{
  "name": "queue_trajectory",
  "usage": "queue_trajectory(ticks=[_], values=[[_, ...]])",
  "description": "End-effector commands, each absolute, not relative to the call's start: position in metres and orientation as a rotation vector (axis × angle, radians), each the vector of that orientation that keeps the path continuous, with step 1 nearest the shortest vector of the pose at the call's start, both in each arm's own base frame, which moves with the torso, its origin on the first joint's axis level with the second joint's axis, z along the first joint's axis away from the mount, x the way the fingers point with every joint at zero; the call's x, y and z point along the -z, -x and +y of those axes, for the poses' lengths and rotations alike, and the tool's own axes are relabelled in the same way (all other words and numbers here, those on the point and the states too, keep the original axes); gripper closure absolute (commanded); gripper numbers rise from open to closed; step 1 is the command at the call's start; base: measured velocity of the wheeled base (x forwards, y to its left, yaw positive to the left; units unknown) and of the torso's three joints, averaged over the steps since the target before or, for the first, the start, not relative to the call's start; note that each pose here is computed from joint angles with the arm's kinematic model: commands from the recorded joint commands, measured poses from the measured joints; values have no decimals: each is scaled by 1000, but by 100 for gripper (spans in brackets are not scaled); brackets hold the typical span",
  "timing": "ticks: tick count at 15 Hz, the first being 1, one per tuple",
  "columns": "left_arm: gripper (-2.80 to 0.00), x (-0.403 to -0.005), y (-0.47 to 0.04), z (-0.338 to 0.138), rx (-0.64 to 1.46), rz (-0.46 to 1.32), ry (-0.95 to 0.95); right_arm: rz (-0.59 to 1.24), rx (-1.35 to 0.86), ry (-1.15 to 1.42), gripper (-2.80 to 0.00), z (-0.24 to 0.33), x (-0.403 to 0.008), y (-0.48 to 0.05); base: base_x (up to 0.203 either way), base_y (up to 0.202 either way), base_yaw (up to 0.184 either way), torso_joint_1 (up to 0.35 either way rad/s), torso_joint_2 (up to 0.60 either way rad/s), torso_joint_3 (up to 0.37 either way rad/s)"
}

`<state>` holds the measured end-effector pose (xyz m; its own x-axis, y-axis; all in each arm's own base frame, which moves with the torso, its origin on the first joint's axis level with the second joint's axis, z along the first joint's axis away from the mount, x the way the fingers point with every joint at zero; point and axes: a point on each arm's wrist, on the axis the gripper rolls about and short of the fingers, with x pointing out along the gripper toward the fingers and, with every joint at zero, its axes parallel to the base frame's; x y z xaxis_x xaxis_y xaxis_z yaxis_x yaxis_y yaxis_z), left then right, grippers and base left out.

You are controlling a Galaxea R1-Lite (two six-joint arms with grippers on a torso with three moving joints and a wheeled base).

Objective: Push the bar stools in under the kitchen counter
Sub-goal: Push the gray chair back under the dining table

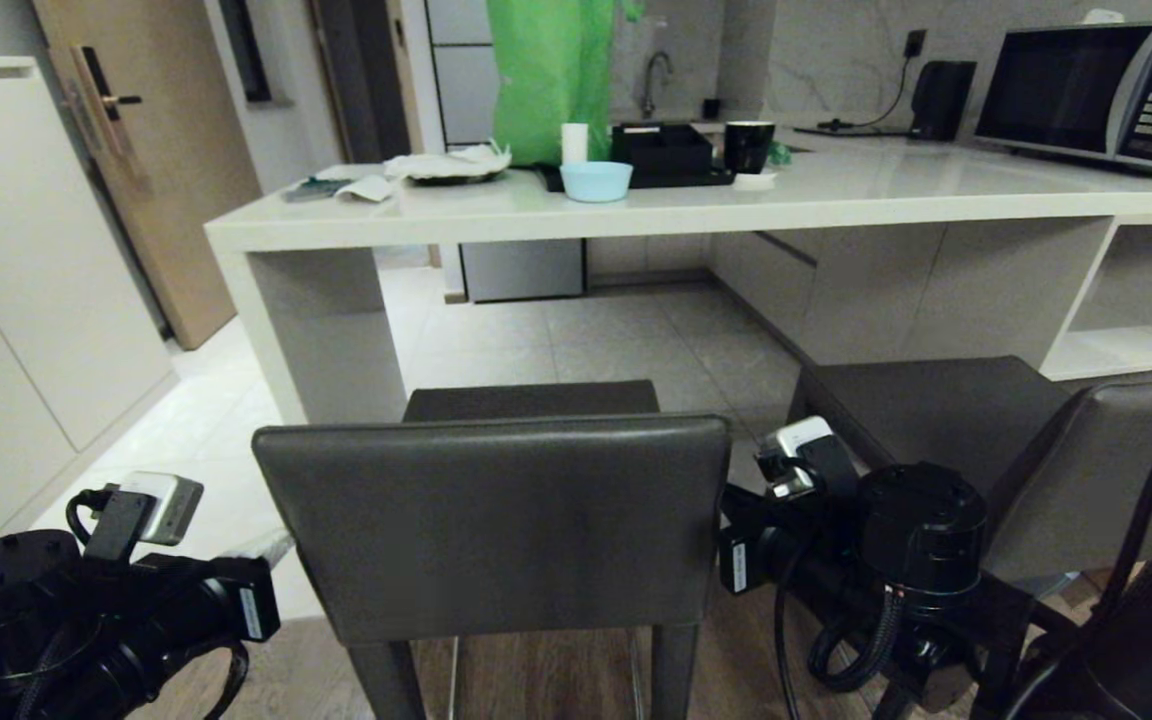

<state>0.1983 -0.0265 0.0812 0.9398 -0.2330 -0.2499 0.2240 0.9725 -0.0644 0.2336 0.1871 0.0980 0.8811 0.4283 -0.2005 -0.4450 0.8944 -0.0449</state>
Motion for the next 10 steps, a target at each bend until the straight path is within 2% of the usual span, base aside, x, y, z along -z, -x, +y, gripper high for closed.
queue_trajectory(ticks=[1,7,10], values=[[0,-82,-198,-27,242,250,40,199,-456,93,0,186,-95,-232,0,0,0,0,0,0],[0,-74,-219,-33,255,264,35,172,-454,101,0,196,-95,-247,0,0,0,0,0,0],[0,-74,-213,-44,306,272,35,130,-461,118,0,209,-98,-263,0,0,0,0,0,0]])
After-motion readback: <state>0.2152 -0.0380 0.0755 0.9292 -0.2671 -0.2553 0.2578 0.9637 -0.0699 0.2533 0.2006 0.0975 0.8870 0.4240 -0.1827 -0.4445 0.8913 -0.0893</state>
